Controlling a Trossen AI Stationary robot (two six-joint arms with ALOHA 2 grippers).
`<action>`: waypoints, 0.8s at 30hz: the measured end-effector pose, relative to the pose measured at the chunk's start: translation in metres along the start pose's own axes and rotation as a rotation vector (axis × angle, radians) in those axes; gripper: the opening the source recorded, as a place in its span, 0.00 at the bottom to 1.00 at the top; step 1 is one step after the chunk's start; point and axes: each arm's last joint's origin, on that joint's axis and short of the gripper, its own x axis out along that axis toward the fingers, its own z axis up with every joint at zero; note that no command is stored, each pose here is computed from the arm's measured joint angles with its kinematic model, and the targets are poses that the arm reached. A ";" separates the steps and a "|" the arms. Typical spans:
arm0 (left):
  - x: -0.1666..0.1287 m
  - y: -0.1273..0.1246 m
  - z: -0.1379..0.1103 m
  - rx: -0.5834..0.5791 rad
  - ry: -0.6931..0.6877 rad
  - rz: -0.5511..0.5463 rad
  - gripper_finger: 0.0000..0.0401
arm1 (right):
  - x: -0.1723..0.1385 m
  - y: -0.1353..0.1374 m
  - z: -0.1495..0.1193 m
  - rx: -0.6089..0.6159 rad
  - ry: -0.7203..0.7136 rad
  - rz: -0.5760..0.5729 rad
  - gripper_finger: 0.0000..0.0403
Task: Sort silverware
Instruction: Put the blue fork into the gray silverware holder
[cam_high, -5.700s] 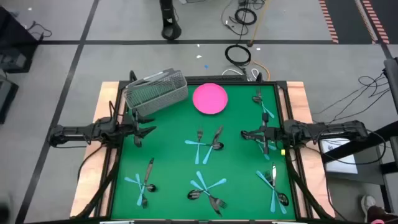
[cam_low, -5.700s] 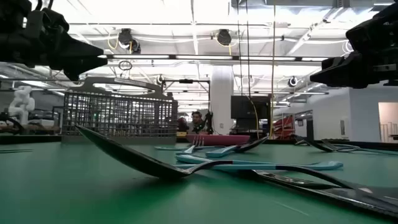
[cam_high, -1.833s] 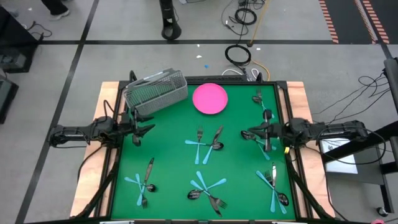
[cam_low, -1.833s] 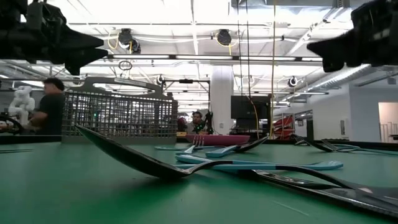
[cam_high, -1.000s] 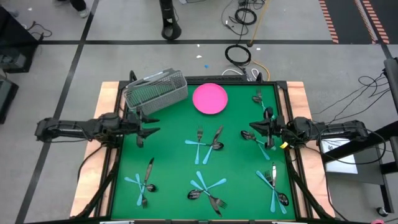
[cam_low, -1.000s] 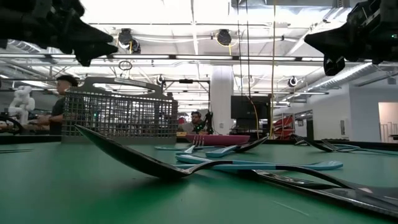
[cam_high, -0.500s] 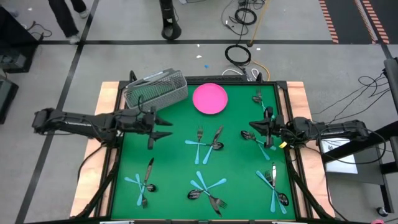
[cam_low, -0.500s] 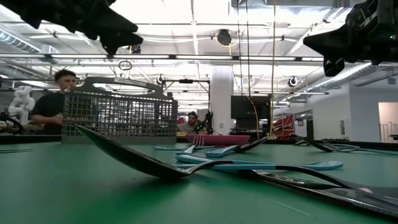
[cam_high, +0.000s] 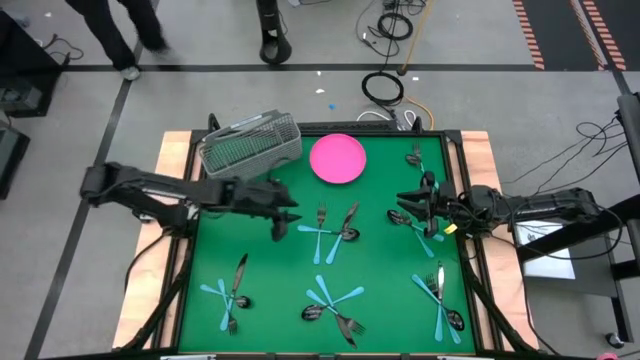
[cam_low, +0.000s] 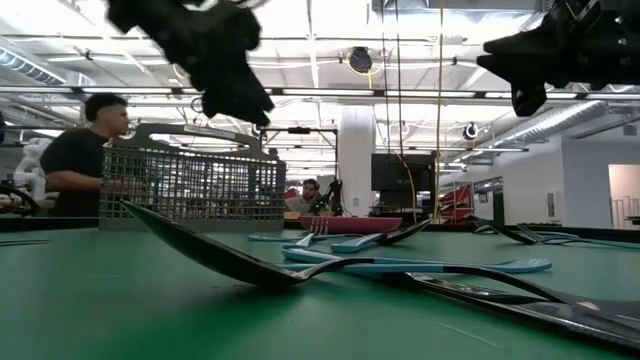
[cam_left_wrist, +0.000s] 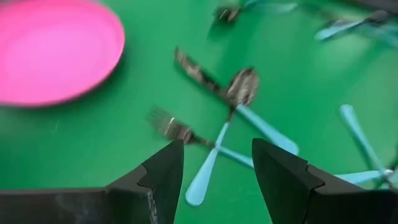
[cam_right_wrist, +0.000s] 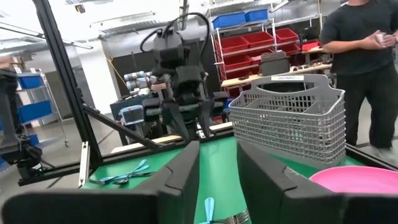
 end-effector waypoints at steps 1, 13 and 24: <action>0.004 -0.002 0.007 -0.031 0.033 0.022 0.48 | 0.001 0.001 0.002 0.000 0.000 0.000 0.26; 0.034 -0.019 0.058 -0.311 0.226 0.144 0.48 | 0.005 0.002 0.004 -0.079 0.018 -0.006 0.26; 0.079 -0.035 0.065 -0.322 0.312 0.178 0.48 | 0.013 0.000 -0.008 -0.078 0.110 -0.026 0.25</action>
